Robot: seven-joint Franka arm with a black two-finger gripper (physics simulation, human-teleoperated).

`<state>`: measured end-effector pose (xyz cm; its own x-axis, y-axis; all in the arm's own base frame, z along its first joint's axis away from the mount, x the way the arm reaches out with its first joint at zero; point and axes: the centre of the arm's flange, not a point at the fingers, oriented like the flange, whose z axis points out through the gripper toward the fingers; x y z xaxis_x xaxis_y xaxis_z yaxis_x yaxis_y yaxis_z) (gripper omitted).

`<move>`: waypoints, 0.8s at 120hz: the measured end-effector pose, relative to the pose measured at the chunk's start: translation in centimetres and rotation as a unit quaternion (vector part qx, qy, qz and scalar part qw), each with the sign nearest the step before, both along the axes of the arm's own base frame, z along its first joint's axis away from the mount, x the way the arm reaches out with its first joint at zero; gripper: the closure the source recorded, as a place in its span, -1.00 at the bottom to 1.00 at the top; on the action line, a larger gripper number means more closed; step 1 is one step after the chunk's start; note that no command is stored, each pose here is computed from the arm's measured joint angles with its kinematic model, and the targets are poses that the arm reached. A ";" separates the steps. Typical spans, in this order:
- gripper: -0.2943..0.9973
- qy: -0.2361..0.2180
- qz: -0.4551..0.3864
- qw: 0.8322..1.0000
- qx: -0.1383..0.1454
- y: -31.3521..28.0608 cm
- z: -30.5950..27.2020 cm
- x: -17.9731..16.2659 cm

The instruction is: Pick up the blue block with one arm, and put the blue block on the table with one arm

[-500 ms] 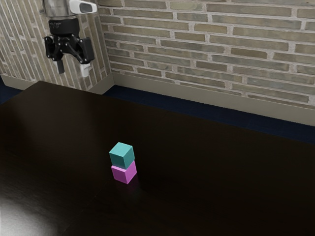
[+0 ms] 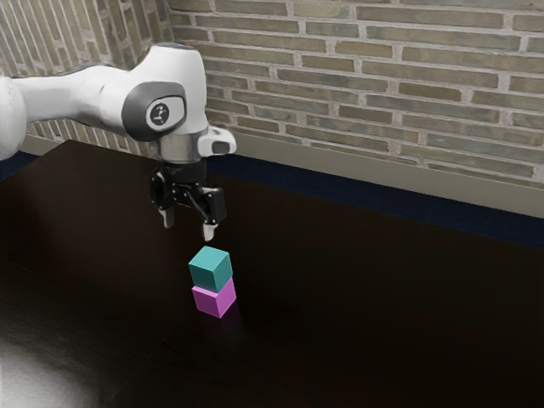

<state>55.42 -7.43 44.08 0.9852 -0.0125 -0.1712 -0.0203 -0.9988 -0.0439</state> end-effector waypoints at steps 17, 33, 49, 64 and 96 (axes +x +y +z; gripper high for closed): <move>-0.54 -0.040 -0.005 0.999 0.008 -0.6 -2.6 0.7; -0.53 -0.065 0.007 0.998 0.011 0.5 -3.8 -1.2; -0.52 -0.074 0.011 0.997 0.008 0.7 -5.3 -0.8; -0.51 -0.077 0.006 0.997 0.004 -0.1 -6.8 -0.2; -0.51 -0.085 0.016 0.996 0.001 0.7 -7.6 0.3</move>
<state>55.77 -6.74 36.52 0.9998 0.0189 -0.0013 0.0188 -0.9988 -0.0458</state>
